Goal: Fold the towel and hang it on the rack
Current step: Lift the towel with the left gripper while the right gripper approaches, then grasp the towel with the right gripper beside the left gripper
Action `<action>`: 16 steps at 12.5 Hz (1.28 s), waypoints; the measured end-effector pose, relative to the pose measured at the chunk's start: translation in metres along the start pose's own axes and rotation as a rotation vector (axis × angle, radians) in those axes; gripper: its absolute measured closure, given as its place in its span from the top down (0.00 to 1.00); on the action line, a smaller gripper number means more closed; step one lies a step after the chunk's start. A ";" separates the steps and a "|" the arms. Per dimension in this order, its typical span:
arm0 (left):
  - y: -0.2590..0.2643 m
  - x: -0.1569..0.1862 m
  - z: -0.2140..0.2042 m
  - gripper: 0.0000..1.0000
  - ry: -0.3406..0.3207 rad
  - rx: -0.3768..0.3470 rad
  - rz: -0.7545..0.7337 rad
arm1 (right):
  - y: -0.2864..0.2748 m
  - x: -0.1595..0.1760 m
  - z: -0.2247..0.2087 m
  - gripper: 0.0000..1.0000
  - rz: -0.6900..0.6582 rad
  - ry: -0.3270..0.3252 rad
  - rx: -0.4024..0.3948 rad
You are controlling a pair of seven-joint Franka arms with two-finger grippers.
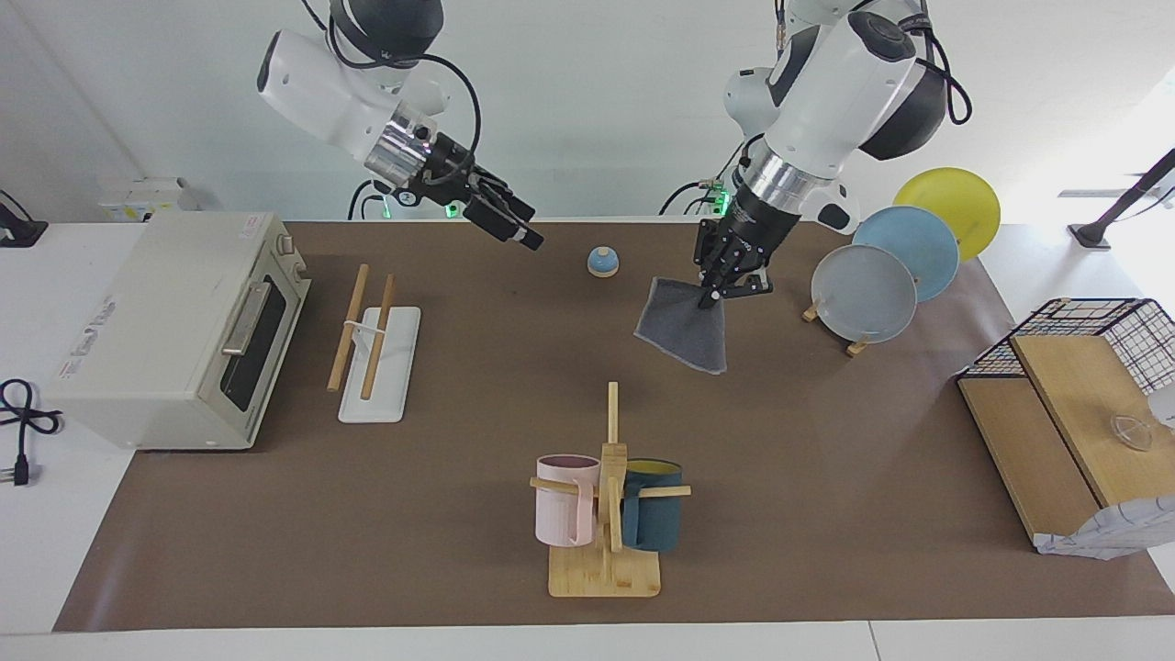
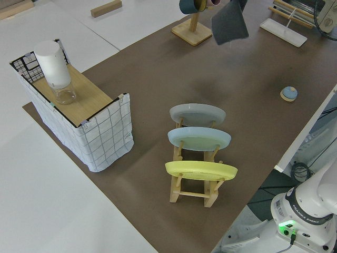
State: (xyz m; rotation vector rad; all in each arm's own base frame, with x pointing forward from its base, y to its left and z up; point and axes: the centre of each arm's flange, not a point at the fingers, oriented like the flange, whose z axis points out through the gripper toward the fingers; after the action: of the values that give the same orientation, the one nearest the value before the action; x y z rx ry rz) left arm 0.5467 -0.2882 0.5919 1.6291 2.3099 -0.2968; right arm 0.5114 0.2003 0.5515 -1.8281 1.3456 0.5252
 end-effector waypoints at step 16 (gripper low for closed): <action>-0.045 -0.035 -0.005 0.06 -0.119 -0.006 -0.160 | -0.048 -0.008 0.096 1.00 0.152 -0.050 0.156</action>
State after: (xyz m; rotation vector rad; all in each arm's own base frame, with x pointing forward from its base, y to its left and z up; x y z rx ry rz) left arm 0.5143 -0.3321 0.6091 1.3856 2.3511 -0.4106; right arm 0.5651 0.2868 0.5160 -1.5864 1.4570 0.5264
